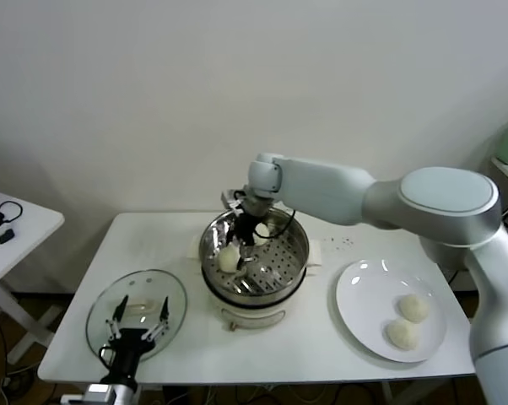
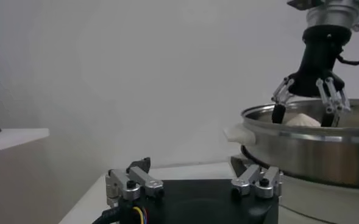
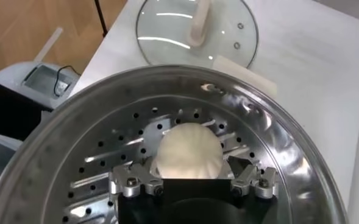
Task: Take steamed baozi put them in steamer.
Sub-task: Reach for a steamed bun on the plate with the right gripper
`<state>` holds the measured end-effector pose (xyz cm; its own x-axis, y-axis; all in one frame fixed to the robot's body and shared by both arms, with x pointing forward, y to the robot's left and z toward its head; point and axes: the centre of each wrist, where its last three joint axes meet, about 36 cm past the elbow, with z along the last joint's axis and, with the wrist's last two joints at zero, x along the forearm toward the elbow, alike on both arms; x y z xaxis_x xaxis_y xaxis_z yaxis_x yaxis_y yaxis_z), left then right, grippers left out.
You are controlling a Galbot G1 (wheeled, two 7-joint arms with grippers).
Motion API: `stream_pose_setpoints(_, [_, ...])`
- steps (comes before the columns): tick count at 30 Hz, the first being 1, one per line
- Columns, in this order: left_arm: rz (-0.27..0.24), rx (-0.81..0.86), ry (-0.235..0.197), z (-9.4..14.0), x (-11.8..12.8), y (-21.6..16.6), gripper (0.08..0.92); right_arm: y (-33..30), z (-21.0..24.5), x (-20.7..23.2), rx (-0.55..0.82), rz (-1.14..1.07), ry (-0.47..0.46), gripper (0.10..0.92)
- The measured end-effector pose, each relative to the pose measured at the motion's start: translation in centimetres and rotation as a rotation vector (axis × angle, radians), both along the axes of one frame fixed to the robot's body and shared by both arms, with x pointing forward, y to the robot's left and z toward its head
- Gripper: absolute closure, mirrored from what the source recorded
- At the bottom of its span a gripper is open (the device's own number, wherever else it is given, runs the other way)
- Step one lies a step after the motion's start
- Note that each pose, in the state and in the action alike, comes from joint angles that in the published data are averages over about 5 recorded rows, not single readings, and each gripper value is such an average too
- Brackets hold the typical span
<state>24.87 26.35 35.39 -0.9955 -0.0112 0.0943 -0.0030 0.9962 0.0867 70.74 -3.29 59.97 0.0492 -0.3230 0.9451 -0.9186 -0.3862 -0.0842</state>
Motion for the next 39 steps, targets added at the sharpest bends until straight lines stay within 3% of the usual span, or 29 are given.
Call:
stream_pose_setpoints(12, [-0.006, 0.003, -0.003, 0.3, -0.3, 0.3, 0.177, -9.1, 8.3, -1.7, -0.034, 0.016, -0.049, 0.2])
stream_pose_setpoints(19, [-0.015, -0.003, -0.003, 0.3, -0.4, -0.4, 0.177, -17.9, 9.5, -4.3, -0.059, -0.007, -0.065, 0.2])
stream_pose_setpoints(29, [-0.005, 0.006, 0.005, 0.3, -0.3, -0.5, 0.177, -29.4, 3.8, -8.1, -0.083, -0.055, -0.09, 0.2])
stream_pose_setpoints(39, [0.013, 0.01, 0.025, -0.2, -0.8, -0.4, 0.177, -36.9, -5.0, -12.2, -0.148, -0.147, -0.034, 0.2])
